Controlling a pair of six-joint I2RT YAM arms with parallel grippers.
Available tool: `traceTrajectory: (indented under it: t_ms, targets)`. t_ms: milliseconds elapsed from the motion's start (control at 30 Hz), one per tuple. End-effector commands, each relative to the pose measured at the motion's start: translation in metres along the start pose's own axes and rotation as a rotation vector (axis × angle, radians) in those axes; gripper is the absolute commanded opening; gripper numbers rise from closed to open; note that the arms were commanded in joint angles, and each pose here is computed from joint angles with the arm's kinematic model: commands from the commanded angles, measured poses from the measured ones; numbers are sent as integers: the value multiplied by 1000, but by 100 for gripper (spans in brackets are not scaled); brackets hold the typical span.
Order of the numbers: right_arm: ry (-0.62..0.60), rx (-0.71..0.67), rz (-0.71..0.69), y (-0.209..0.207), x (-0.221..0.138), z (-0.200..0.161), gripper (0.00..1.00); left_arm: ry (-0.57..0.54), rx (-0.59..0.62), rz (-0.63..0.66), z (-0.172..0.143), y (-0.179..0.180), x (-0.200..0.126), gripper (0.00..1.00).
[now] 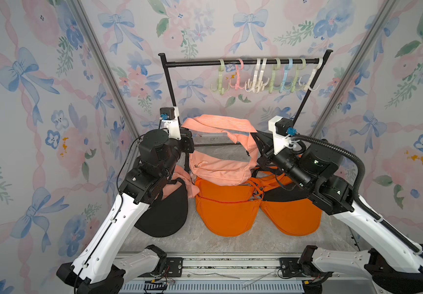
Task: Take the bag off the hook
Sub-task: Place the bag inside the bag.
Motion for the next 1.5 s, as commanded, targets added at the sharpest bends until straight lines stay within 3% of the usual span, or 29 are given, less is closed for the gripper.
traceTrajectory:
  t_ms: [0, 333, 633, 933, 1033, 1267, 1467]
  targets:
    - [74, -121, -20, 5, -21, -14, 0, -37, -35, 156, 3, 33, -23, 0]
    - [239, -98, 54, 28, -61, -48, 0, 98, -65, 120, -47, 33, -31, 0]
    - [356, 127, 137, 33, -109, -67, 0, 159, -120, 140, -89, 51, -69, 0]
    - [378, 354, 143, 25, -145, -80, 0, 220, -213, 115, -125, 56, -93, 0]
    - [479, 356, 103, 28, -144, -108, 0, 248, -233, 134, -141, 60, -97, 0]
    - [817, 222, -79, 32, -126, -202, 0, 339, -303, 197, -193, 71, -95, 0]
    - [971, 421, -146, 17, -113, -264, 0, 504, -355, 283, -271, 79, -85, 0]
Point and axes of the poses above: each gripper's point midway between its finger pads, its own x axis out along the fingers, its own y axis along the line the jaws close on, z = x × y, the point moved 1 cm from there along -x, back along the fingers, and after that the axes turned 1 degree about -x, right-handed, at the moved point
